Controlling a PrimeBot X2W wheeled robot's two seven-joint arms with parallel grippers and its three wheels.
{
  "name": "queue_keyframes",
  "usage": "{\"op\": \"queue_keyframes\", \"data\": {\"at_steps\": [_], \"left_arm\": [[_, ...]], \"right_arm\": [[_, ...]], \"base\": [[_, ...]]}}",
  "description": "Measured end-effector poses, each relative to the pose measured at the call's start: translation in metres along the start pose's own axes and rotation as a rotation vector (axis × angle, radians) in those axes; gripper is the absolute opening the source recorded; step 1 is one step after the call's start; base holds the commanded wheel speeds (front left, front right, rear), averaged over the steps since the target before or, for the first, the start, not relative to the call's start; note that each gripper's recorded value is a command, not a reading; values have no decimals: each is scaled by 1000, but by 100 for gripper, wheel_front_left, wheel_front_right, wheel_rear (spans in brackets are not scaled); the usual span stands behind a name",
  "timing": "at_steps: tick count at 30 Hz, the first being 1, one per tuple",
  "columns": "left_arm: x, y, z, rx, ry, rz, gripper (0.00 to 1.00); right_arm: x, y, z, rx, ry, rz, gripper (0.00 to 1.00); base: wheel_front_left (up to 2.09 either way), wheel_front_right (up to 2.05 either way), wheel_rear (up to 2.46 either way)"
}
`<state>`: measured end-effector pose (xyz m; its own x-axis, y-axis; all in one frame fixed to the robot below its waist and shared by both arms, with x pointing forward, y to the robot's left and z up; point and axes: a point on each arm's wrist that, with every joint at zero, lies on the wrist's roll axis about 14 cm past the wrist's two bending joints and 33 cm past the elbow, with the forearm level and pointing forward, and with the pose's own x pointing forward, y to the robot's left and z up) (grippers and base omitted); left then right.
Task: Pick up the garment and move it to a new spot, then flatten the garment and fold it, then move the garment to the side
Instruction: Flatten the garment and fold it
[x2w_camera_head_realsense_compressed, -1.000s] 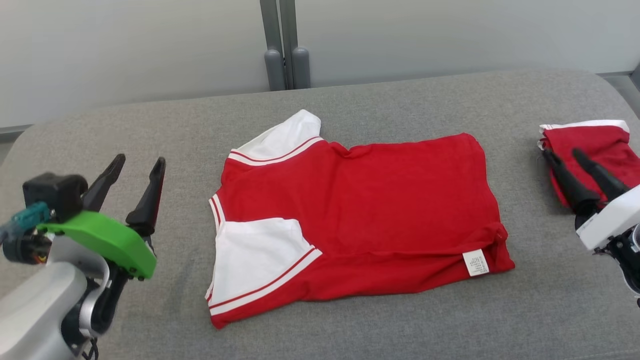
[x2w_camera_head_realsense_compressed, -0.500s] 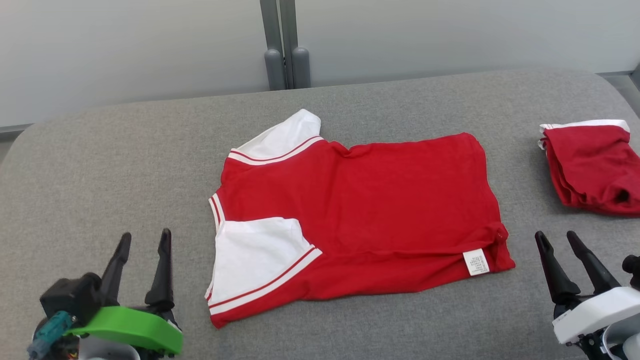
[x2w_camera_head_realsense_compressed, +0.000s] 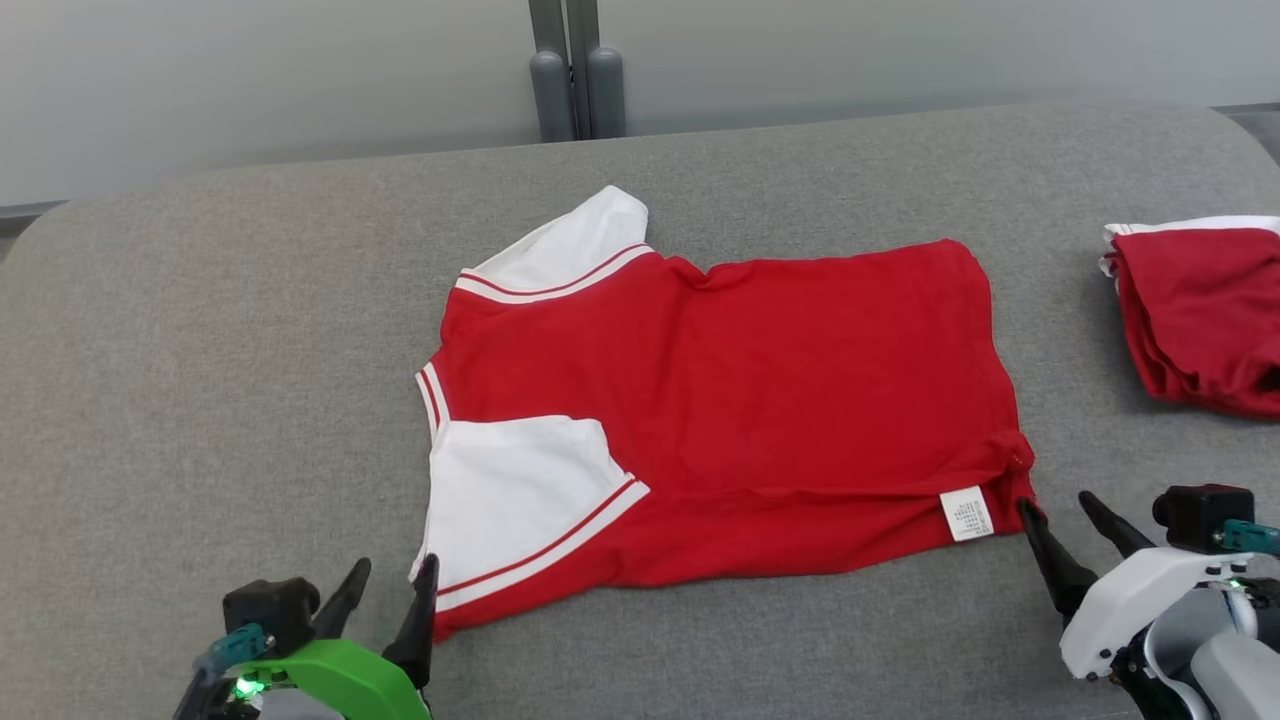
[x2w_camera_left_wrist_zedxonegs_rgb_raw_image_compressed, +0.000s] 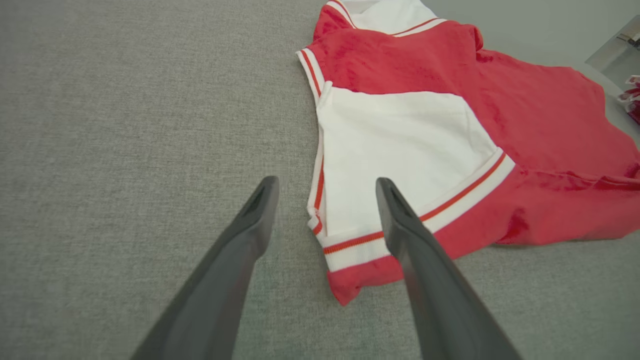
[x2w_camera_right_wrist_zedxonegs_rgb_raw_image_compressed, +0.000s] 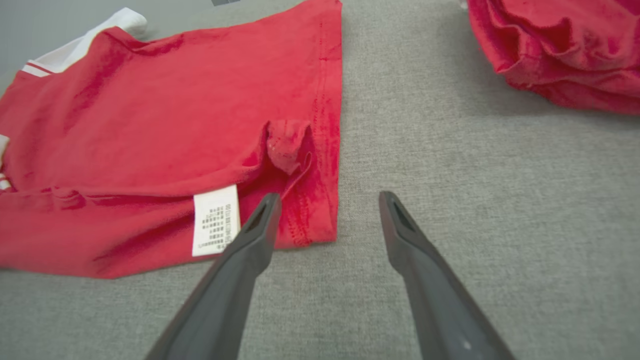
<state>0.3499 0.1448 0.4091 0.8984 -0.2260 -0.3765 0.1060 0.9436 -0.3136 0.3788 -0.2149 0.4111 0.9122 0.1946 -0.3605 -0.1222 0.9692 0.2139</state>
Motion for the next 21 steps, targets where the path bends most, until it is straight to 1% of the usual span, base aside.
{"op": "queue_keyframes", "data": {"at_steps": [4,8,10,16,17,18,19,21], "left_arm": [[1,-2,-24,-2,97,-15,100],[7,-7,-36,-11,163,-28,100],[8,-3,-44,-3,207,-19,100],[12,-2,-51,2,259,-16,100],[12,-4,-51,-7,261,-22,87],[13,-5,-51,-10,259,-27,46],[13,-6,-50,-13,254,-31,0],[13,-7,-49,-24,251,-34,0]], "right_arm": [[7,7,-11,-7,43,16,100],[13,12,-18,-7,75,31,100],[17,14,-20,-8,85,40,100],[19,15,-27,-7,128,44,100],[19,15,-28,-6,132,43,100],[19,15,-29,-4,134,43,100],[19,15,-29,-2,136,44,92],[19,16,-30,-2,138,47,41]], "base": [[0,0,0],[0,0,0],[0,0,0],[0,0,0],[0,0,0],[0,0,0],[0,0,0],[0,0,0]]}}
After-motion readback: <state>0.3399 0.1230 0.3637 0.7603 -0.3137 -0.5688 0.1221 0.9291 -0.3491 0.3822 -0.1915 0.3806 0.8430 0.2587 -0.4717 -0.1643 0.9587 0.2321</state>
